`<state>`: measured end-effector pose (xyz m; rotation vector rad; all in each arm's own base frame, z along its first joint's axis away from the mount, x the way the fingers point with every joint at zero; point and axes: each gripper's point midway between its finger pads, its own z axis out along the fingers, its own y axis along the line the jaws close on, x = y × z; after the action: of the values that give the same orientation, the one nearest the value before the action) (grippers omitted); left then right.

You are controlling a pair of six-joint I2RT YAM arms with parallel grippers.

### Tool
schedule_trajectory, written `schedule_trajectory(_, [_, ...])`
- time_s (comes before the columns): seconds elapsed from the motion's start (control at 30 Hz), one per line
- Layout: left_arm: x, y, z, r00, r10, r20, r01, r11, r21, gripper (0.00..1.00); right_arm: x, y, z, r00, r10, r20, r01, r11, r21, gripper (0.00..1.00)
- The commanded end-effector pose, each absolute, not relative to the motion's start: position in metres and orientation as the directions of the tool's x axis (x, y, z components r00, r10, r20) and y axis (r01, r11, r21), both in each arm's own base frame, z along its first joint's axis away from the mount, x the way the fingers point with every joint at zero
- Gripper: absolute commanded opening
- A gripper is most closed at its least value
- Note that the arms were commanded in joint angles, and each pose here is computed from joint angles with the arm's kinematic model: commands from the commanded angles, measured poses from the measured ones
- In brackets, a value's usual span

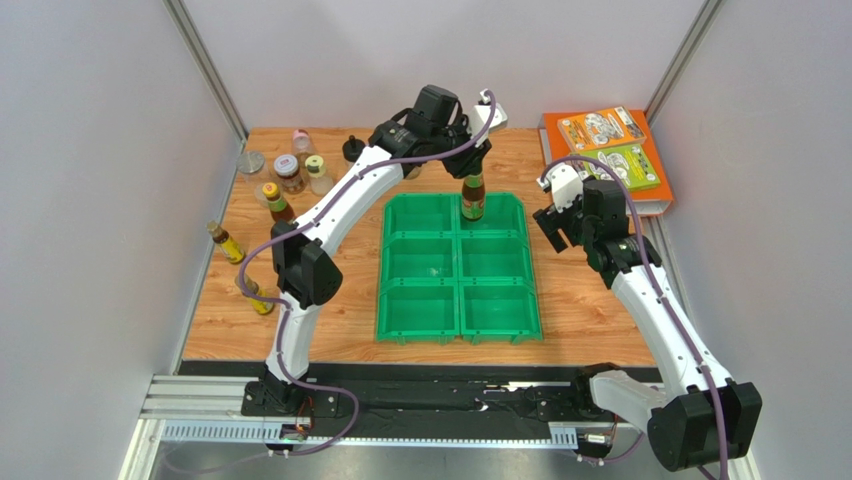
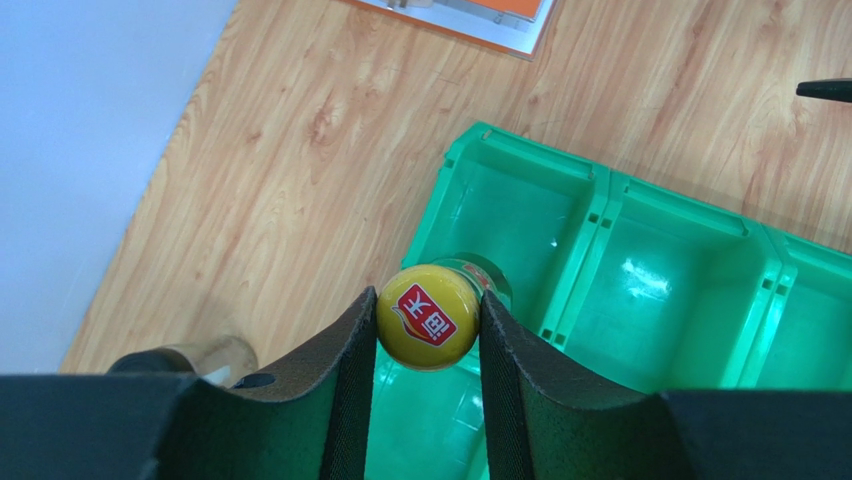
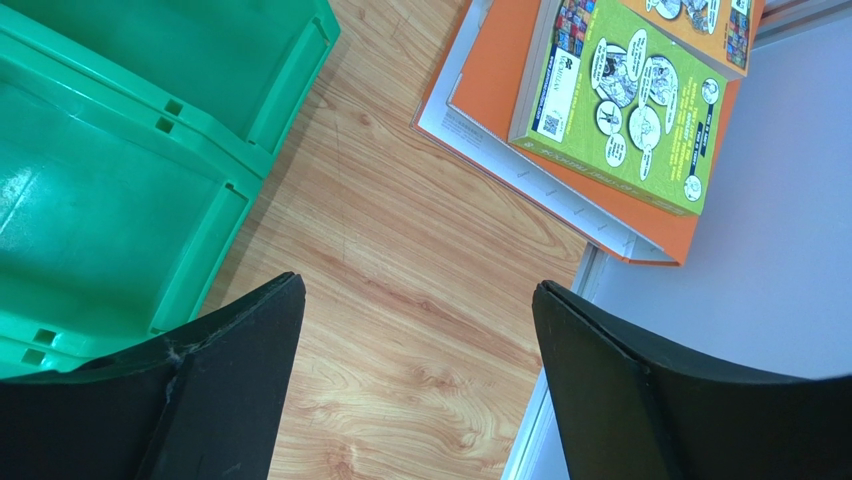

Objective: Organize the condiment bottles
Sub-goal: Place the bottle in the storage box.

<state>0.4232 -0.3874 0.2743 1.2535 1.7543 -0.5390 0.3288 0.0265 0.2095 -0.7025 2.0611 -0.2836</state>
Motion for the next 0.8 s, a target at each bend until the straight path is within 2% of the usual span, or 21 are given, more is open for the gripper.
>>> schedule_trajectory(0.0, [0.428,-0.407,0.336,0.042,0.400,-0.916,0.896,0.390,0.212,0.00,0.336,0.028,0.218,-0.389,-0.551,-0.739,-0.338,0.831,-0.441,0.87])
schedule_trajectory(0.47, [0.447,-0.406,0.275,-0.010,0.482,-0.876,0.882,0.416,0.219,0.00,0.332,0.034,0.212,-0.382,-0.549,-0.744,-0.368,0.828,-0.422,0.87])
schedule_trajectory(0.5, [0.448,-0.406,0.272,-0.013,0.485,-0.874,0.881,0.419,0.219,0.04,0.331,0.034,0.213,-0.379,-0.548,-0.745,-0.368,0.828,-0.422,0.87])
schedule_trajectory(0.57, [0.447,-0.406,0.269,-0.013,0.493,-0.870,0.884,0.412,0.220,0.18,0.331,0.035,0.213,-0.378,-0.547,-0.747,-0.370,0.829,-0.420,0.87])
schedule_trajectory(0.77, [0.444,-0.401,0.260,-0.018,0.515,-0.857,0.886,0.405,0.225,0.30,0.330,0.036,0.216,-0.371,-0.543,-0.753,-0.373,0.830,-0.415,0.87])
